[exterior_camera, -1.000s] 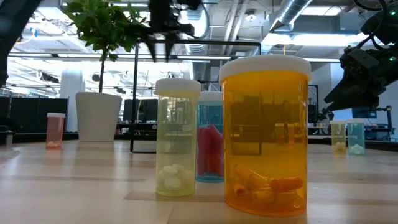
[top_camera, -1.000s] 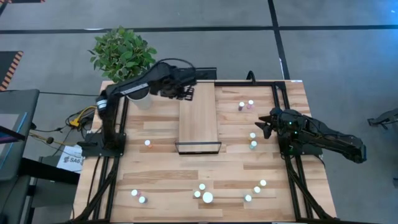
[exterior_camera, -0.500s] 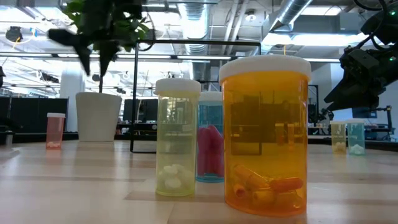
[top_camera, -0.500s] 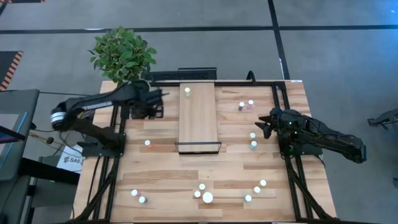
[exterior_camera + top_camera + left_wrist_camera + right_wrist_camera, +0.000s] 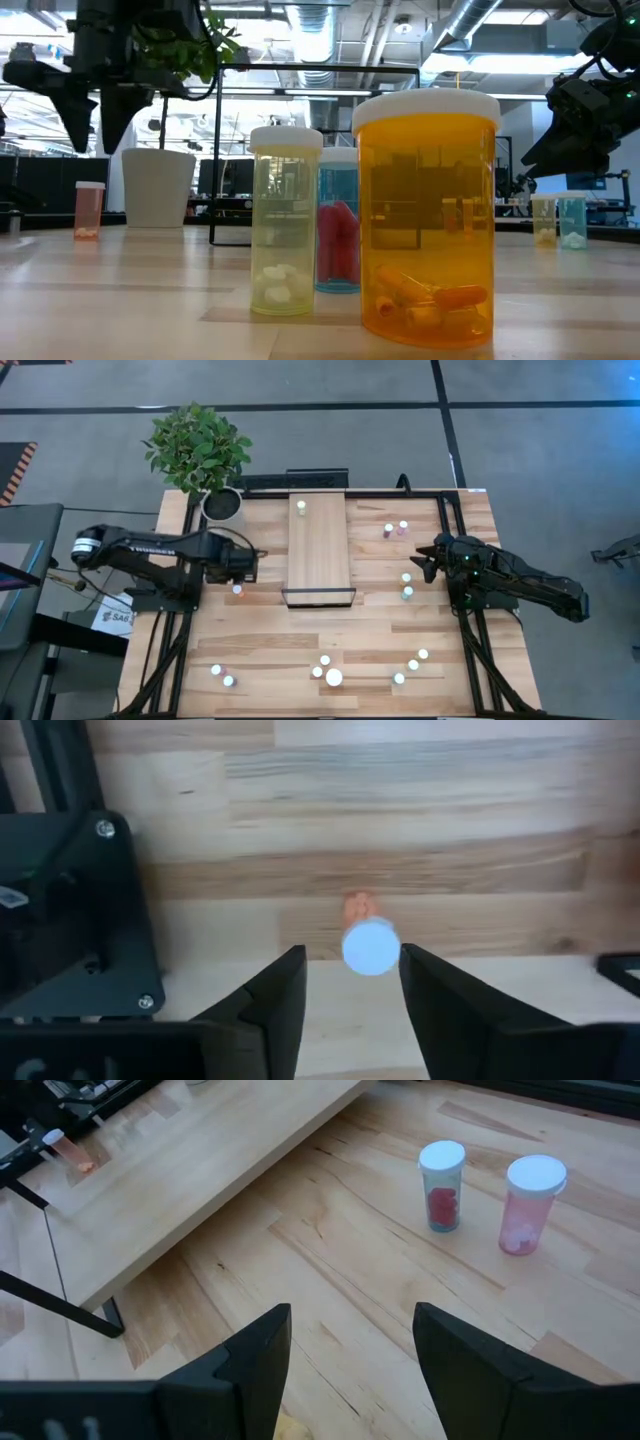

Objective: Pick and place medicine bottles onto shelf by color
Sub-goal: Put the red pill bottle on the shelf

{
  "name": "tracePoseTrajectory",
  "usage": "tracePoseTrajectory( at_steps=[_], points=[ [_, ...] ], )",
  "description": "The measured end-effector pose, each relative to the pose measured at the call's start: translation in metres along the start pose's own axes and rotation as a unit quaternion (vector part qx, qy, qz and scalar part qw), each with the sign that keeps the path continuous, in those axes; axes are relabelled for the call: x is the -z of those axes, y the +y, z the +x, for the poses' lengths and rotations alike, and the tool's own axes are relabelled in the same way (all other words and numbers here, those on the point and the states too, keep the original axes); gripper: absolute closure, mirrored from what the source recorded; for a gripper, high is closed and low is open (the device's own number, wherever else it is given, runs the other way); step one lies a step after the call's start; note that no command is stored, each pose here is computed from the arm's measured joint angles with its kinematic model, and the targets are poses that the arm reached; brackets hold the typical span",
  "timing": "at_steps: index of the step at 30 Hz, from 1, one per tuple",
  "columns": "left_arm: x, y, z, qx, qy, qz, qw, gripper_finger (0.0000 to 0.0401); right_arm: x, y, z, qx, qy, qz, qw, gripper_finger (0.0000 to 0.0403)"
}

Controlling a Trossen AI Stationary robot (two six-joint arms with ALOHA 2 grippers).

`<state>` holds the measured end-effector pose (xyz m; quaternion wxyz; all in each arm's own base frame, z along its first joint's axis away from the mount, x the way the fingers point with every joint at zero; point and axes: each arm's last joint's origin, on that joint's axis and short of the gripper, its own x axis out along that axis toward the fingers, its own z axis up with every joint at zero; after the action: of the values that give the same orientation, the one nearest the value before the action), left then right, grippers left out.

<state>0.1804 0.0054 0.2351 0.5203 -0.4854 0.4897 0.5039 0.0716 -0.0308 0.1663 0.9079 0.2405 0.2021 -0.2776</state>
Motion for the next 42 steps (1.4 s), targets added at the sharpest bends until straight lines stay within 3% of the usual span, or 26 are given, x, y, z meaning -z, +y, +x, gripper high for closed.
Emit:
tracePoseTrajectory(
  at_steps=[11,16,26,33,42],
  points=[
    [0.026,-0.014,0.015,-0.025,-0.046,0.013,0.999,0.0127,0.000,0.000,0.000,0.000,0.000,0.000,1.000,0.0168],
    [0.030,-0.023,0.029,-0.058,-0.042,0.015,0.997,0.0100,0.000,0.000,0.000,0.000,0.000,0.000,1.000,0.0168],
    [0.032,-0.033,0.047,-0.070,-0.056,0.023,0.996,0.0115,0.000,0.000,0.000,0.000,0.000,0.000,1.000,0.0168],
    [0.037,-0.022,0.066,-0.047,-0.048,0.003,0.998,0.0147,0.000,0.000,0.000,0.000,0.000,0.000,1.000,0.0168],
    [0.034,-0.023,0.068,-0.035,-0.062,-0.002,0.997,0.0187,0.000,0.000,0.000,0.000,0.000,0.000,1.000,0.0168]
  ],
)
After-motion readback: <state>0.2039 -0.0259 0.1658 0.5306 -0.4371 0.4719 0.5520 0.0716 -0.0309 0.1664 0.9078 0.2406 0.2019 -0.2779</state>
